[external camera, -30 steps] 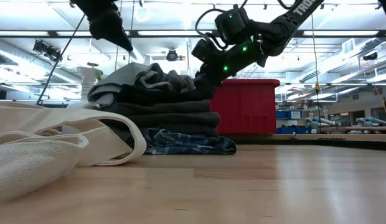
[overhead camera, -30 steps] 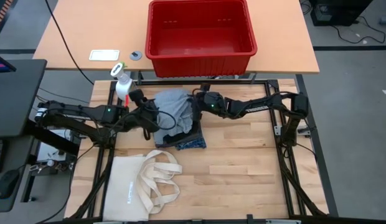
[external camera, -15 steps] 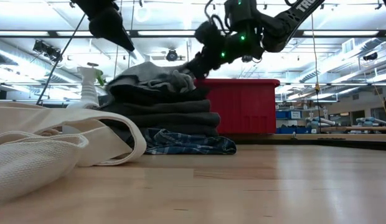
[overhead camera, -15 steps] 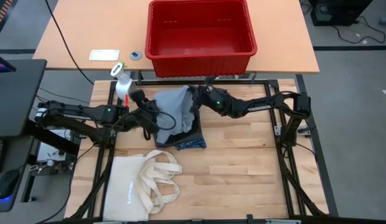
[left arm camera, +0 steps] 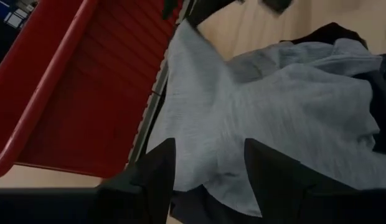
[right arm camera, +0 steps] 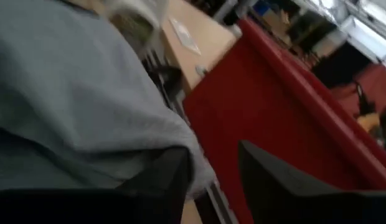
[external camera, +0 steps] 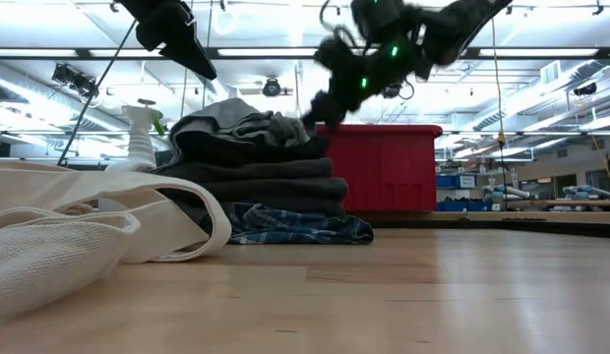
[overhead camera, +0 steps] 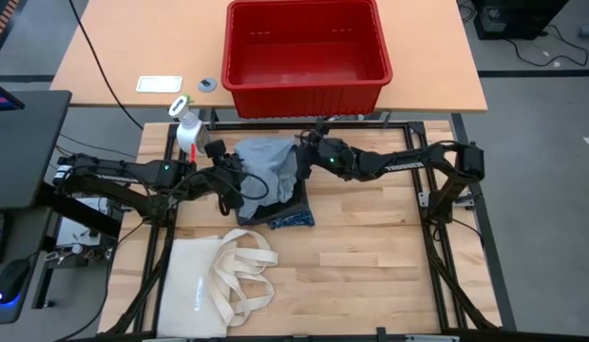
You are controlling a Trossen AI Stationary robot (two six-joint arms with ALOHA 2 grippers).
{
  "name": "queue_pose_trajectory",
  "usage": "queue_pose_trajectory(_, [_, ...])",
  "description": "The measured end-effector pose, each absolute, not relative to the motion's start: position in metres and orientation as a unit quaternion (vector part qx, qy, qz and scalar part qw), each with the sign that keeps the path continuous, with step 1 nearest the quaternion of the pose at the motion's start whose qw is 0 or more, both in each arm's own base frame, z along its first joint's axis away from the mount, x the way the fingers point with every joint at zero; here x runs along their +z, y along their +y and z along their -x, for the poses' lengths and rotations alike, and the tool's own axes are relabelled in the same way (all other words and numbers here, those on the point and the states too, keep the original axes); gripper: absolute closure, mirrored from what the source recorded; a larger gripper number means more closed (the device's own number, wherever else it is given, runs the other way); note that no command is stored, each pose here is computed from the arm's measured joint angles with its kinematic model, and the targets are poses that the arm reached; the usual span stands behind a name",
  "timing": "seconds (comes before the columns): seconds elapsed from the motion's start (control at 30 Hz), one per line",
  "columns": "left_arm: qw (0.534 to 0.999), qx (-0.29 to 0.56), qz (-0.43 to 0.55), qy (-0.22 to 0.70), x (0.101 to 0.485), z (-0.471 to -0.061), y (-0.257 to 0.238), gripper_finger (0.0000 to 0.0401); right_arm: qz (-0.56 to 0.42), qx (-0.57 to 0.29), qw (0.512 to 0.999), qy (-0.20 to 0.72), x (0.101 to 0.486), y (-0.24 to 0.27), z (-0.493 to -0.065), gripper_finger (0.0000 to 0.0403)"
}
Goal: Fold Laundry from Bin
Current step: Fold the gray shirt
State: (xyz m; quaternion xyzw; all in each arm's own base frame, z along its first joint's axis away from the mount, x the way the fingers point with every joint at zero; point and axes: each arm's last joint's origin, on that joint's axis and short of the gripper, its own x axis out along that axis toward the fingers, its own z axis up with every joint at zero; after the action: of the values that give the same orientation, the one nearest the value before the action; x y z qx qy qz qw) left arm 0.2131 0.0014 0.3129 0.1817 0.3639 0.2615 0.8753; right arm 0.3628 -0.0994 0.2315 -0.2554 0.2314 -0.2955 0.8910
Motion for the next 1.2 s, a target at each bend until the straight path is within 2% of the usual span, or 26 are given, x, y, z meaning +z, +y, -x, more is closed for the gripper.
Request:
queue_pose_trajectory(0.13, [0.875, 0.261, -0.182, 0.364, 0.313, -0.213, 0.001, 0.0207, 0.269, -0.308, 0.882, 0.235, 0.246, -0.081, -0.358, 0.0247])
queue_pose_trajectory(0.2, [0.876, 0.262, -0.180, 0.363, 0.313, -0.213, 0.001, 0.0207, 0.275, -0.370, 0.846, 0.269, 0.247, -0.081, -0.351, 0.0247])
queue_pose_trajectory(0.33, [0.880, 0.254, -0.175, 0.362, 0.313, -0.213, -0.001, 0.0207, 0.272, -0.505, 0.739, 0.354, 0.236, -0.101, -0.333, 0.0249])
queue_pose_trajectory(0.4, [0.881, 0.249, -0.173, 0.363, 0.313, -0.213, -0.001, 0.0207, 0.249, -0.514, 0.727, 0.382, 0.228, -0.111, -0.325, 0.0249])
queue_pose_trajectory(0.5, [0.882, 0.246, -0.172, 0.363, 0.312, -0.213, -0.001, 0.0207, 0.186, -0.443, 0.781, 0.399, 0.218, -0.116, -0.322, 0.0249])
queue_pose_trajectory(0.6, [0.882, 0.246, -0.172, 0.363, 0.312, -0.213, -0.001, 0.0207, 0.128, -0.299, 0.869, 0.374, 0.216, -0.105, -0.332, 0.0250])
queue_pose_trajectory(0.67, [0.882, 0.245, -0.173, 0.364, 0.312, -0.213, -0.001, 0.0207, 0.129, -0.231, 0.900, 0.347, 0.219, -0.091, -0.340, 0.0250])
queue_pose_trajectory(0.83, [0.881, 0.244, -0.174, 0.365, 0.312, -0.213, -0.001, 0.0207, 0.239, -0.177, 0.907, 0.296, 0.230, -0.047, -0.356, 0.0250])
queue_pose_trajectory(1.0, [0.880, 0.246, -0.177, 0.366, 0.312, -0.213, 0.000, 0.0207, 0.270, -0.075, 0.930, 0.237, 0.236, -0.019, -0.363, 0.0249])
queue_pose_trajectory(1.2, [0.883, 0.247, -0.175, 0.359, 0.314, -0.214, 0.001, 0.0207, 0.308, -0.062, 0.923, 0.221, 0.226, -0.013, -0.373, 0.0248])
